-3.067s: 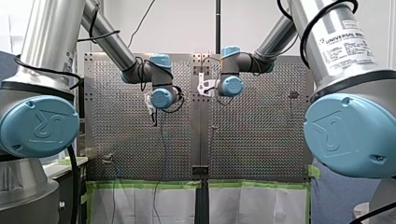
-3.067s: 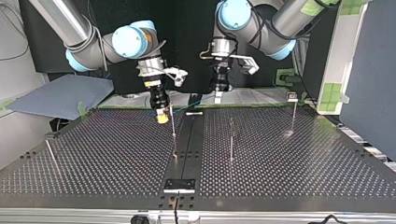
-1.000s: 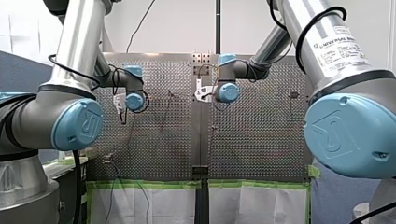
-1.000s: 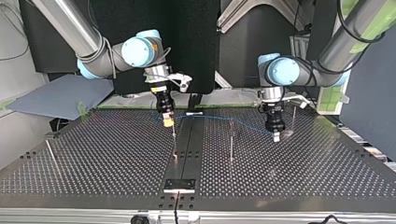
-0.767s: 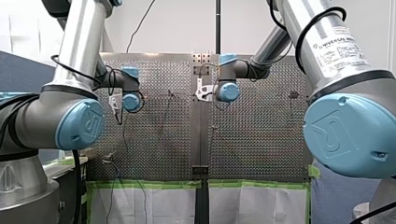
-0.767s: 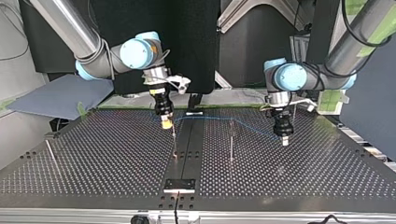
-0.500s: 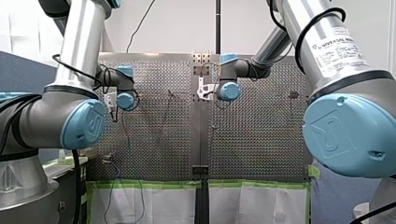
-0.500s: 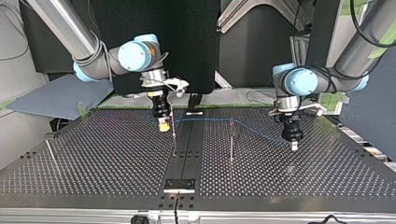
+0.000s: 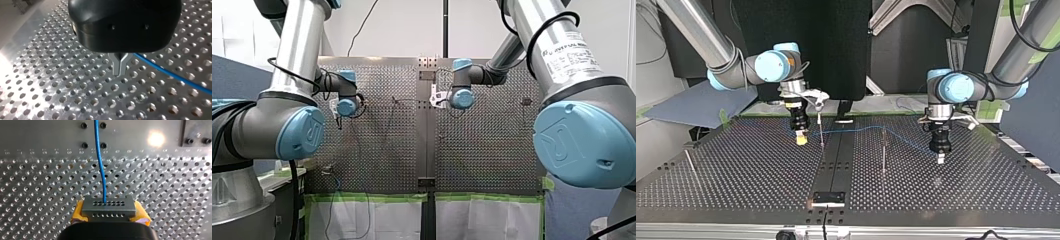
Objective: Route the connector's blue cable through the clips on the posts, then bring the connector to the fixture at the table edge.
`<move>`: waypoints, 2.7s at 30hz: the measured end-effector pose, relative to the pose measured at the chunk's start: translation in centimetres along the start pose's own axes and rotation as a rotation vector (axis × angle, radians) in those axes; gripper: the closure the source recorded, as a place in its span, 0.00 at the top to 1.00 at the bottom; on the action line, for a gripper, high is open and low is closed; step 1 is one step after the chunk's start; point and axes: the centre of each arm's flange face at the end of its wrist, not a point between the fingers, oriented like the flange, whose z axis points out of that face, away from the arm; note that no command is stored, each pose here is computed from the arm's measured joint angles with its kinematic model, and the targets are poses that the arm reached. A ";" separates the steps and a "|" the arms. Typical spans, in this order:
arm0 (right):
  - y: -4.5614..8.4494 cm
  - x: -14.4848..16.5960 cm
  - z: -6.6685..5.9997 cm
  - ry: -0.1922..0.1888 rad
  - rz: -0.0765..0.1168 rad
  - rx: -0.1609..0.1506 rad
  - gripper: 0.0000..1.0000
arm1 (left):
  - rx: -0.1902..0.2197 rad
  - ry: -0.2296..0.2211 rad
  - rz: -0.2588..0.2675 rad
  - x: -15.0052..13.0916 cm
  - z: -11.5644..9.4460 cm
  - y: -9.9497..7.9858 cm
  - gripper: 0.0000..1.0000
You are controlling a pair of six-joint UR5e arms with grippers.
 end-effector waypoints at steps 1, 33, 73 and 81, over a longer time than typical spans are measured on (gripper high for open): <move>0.1 -0.1 0.2 -0.001 0.000 -0.002 0.00 | 0.003 -0.002 -0.003 -0.1 0.1 -0.1 0.00; 4.8 0.7 3.2 0.005 -0.005 -0.062 0.00 | -0.002 0.072 0.026 1.9 0.8 -1.0 0.00; 4.3 0.5 2.9 -0.020 -0.005 -0.045 0.00 | 0.239 0.214 0.025 1.1 -5.0 -5.7 0.99; 4.1 0.5 2.9 -0.021 -0.004 -0.042 0.00 | 0.267 0.175 -0.037 -0.4 -6.9 -6.7 0.99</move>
